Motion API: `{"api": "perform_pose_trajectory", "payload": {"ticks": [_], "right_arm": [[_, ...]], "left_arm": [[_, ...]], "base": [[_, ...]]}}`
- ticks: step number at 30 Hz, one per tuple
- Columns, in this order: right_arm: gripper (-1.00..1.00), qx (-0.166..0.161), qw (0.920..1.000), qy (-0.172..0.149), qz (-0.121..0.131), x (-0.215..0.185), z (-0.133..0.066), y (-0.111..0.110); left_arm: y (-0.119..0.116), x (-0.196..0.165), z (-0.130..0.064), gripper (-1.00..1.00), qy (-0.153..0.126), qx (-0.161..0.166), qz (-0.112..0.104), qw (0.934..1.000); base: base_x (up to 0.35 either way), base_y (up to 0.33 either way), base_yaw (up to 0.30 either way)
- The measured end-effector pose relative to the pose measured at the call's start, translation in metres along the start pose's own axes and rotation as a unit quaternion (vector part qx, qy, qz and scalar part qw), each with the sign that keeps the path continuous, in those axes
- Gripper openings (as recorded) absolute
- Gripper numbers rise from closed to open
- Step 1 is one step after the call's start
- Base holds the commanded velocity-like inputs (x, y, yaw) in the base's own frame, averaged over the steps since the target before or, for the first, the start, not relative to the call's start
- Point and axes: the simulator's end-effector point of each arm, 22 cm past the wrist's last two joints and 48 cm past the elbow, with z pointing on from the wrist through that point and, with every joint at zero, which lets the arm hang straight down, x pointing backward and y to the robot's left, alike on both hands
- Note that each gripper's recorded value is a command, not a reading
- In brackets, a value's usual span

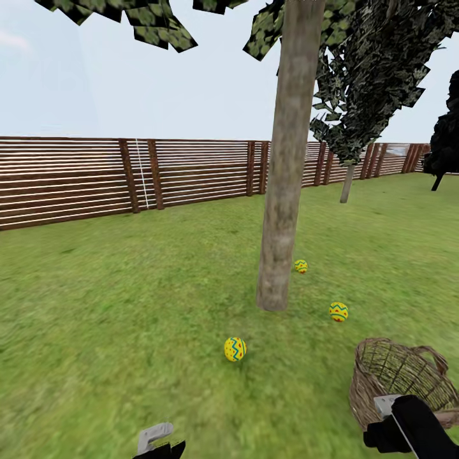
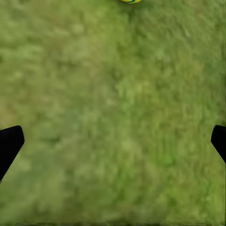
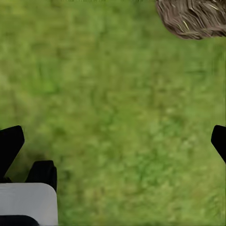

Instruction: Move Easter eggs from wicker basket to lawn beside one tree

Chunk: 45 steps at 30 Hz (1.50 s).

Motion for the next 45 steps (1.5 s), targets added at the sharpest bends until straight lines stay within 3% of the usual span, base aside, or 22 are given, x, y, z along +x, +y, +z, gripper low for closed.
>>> {"api": "perform_pose_trajectory", "payload": {"ticks": [5,18,45], "right_arm": [[1.00,-0.012,0.9999,-0.001,-0.001,-0.004,-0.006,0.016],[1.00,-0.015,0.9999,0.000,-0.001,-0.010,-0.027,0.017],[1.00,-0.015,0.9999,0.000,-0.001,-0.021,-0.071,0.009]], "left_arm": [[0.002,0.013,-0.004,1.00,0.019,-0.005,-0.006,0.9998],[0.004,0.042,-0.019,1.00,0.061,-0.017,-0.016,0.9979],[-0.002,0.038,-0.054,1.00,0.081,-0.027,-0.023,0.9961]], "base": [[0.000,0.000,0.000],[-0.162,0.000,0.000],[-0.010,0.000,0.000]]}}
